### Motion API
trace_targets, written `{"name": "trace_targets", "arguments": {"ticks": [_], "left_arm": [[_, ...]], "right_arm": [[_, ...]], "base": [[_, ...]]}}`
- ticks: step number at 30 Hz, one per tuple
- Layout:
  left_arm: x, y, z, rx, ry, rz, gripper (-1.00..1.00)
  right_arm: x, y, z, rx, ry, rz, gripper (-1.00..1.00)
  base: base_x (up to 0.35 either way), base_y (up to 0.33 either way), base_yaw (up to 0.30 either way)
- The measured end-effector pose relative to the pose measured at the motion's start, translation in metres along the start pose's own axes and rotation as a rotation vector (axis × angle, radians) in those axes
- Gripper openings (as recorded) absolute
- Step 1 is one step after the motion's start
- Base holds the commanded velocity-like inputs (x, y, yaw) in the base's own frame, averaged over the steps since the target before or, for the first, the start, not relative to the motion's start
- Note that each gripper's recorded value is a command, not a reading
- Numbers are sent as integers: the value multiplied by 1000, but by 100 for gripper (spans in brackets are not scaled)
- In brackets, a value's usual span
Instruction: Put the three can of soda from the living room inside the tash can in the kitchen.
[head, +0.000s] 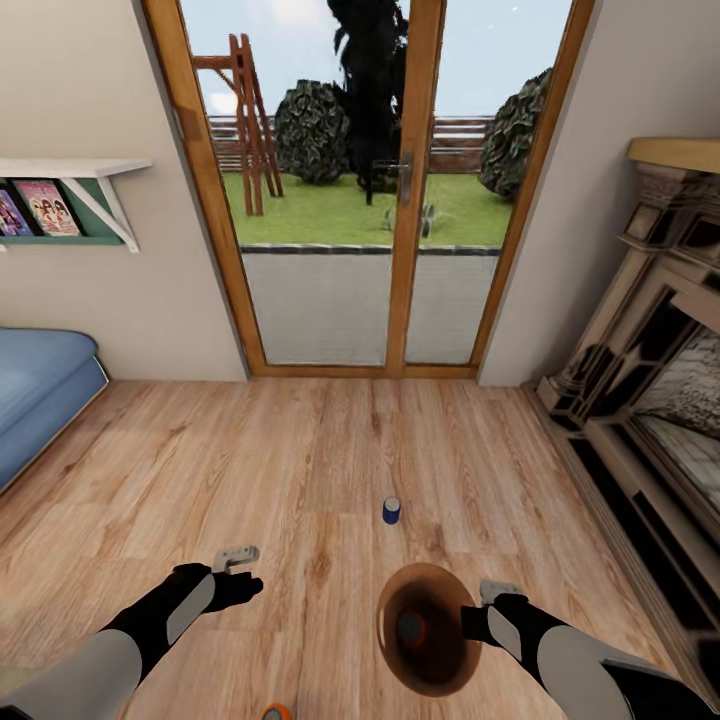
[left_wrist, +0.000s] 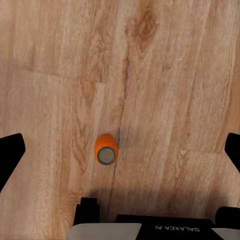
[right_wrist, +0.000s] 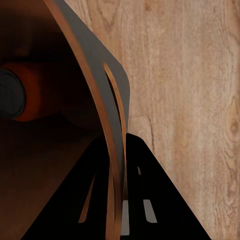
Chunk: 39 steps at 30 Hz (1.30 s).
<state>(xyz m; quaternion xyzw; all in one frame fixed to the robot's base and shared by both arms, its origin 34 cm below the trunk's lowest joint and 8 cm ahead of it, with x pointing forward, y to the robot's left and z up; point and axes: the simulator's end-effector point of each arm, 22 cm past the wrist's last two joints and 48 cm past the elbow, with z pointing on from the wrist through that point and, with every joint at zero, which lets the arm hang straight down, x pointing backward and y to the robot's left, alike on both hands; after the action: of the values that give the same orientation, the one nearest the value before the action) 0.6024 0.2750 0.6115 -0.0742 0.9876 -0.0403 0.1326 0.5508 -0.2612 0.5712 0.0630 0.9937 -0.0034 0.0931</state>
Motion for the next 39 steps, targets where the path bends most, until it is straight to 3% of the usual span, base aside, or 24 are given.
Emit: {"name": "trace_targets", "arguments": {"ticks": [34,37,39], "left_arm": [[0,-2,0,3,1,1,100],[1,-2,0,3,1,1,100],[1,-2,0,3,1,1,100]], "right_arm": [[-6,-5,-1,-1,-7,9,-100],[-2,-1,-2,-29,21,27,-100],[11,3,-4,-49,96,35,-100]], "base": [[0,11,0],[0,0,0],[0,0,0]]}}
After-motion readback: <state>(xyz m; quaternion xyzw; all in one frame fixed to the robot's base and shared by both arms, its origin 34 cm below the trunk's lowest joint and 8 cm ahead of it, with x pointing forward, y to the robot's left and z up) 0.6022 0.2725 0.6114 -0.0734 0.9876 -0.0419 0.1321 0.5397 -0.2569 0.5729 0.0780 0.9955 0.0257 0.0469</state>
